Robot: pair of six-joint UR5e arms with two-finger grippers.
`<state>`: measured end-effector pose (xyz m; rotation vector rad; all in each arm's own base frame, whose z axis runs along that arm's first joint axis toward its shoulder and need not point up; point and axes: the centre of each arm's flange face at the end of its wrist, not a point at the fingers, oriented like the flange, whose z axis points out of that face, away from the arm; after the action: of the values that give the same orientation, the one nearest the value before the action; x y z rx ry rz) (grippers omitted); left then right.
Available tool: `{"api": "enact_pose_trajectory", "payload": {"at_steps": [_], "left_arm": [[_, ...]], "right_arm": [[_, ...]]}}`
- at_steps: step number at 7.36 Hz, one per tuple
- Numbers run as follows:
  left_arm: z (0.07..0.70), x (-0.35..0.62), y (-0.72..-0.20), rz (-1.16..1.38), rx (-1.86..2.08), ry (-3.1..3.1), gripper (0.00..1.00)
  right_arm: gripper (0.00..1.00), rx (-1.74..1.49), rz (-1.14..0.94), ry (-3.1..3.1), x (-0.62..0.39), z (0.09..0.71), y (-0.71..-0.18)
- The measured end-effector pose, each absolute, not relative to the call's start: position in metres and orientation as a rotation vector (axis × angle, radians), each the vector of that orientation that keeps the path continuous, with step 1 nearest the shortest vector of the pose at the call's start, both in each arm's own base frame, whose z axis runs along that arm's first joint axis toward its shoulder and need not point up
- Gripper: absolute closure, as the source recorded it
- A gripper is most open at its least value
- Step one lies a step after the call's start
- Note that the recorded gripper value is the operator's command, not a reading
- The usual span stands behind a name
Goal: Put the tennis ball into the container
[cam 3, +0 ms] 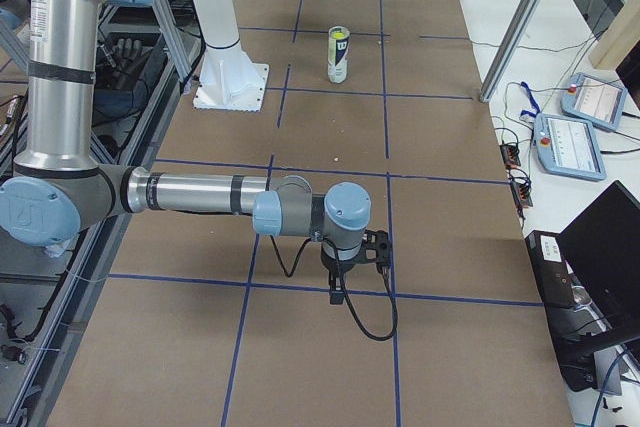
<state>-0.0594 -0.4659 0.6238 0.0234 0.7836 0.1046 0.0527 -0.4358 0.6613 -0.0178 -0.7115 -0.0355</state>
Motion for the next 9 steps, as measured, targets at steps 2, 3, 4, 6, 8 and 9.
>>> {"api": "enact_pose_trajectory", "payload": {"at_steps": [2, 3, 4, 6, 8, 9], "left_arm": [[0.6313, -0.0661, -0.4598, 0.104, 0.022, 0.782, 0.00], [0.6317, -0.0662, -0.4618, 0.105, 0.023, 0.779, 0.00], [0.6332, -0.0663, -0.4631, 0.104, 0.021, 0.775, 0.00], [0.6356, -0.0656, -0.4652, 0.103, 0.017, 0.776, 0.00], [0.6323, -0.0654, -0.4652, 0.108, 0.023, 0.775, 0.00], [0.6302, -0.0652, -0.4658, 0.109, 0.026, 0.777, 0.00]], "right_arm": [[0.00, -0.018, -0.036, -0.712, 0.0527, 0.6613, -0.4358], [0.00, -0.018, -0.036, -0.712, 0.0527, 0.6613, -0.4358], [0.00, -0.018, -0.036, -0.712, 0.0527, 0.6613, -0.4358], [0.00, -0.018, -0.036, -0.712, 0.0527, 0.6613, -0.4358], [0.00, -0.017, -0.036, -0.712, 0.0527, 0.6610, -0.4361], [0.00, -0.018, -0.036, -0.712, 0.0527, 0.6611, -0.4360]]}}
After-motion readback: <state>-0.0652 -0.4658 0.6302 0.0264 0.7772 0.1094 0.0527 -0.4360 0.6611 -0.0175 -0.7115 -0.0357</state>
